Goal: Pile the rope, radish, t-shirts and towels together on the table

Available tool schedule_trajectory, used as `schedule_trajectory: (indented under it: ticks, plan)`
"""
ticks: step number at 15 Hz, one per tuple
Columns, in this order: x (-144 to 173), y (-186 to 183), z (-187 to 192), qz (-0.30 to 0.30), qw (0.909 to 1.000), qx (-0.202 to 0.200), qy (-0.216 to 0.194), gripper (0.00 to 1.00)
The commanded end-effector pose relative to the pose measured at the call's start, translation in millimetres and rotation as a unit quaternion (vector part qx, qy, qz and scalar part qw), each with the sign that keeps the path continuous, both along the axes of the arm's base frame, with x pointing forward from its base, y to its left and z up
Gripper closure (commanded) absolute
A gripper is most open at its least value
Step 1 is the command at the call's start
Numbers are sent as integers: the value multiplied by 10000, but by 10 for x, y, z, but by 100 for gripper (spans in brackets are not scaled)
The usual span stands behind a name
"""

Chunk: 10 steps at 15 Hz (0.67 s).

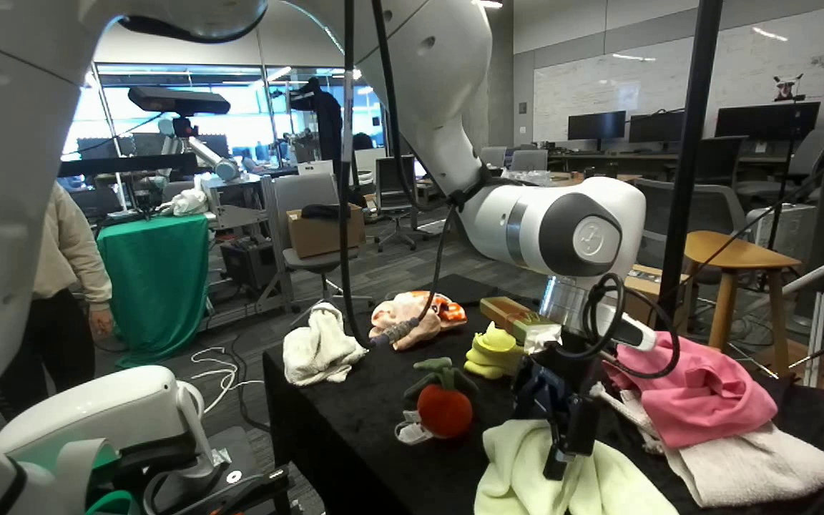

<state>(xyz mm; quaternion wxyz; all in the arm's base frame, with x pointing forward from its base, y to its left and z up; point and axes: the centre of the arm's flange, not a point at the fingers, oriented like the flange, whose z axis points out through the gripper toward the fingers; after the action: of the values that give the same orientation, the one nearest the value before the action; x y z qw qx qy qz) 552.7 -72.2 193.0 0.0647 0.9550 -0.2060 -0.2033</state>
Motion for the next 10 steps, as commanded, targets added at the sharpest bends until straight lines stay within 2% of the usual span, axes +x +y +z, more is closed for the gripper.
schedule_trajectory:
  ticks: [1, 2, 6, 10]
  plan:
    - [48, -71, -67, -150, 9998, 94, -80, 7]
    - [52, -79, -88, -190, 9997, 100, -102, 26]
    - [52, -121, -38, -262, 9993, 131, -219, 58]
    - [27, -164, 164, -274, 9982, 2, -533, 87]
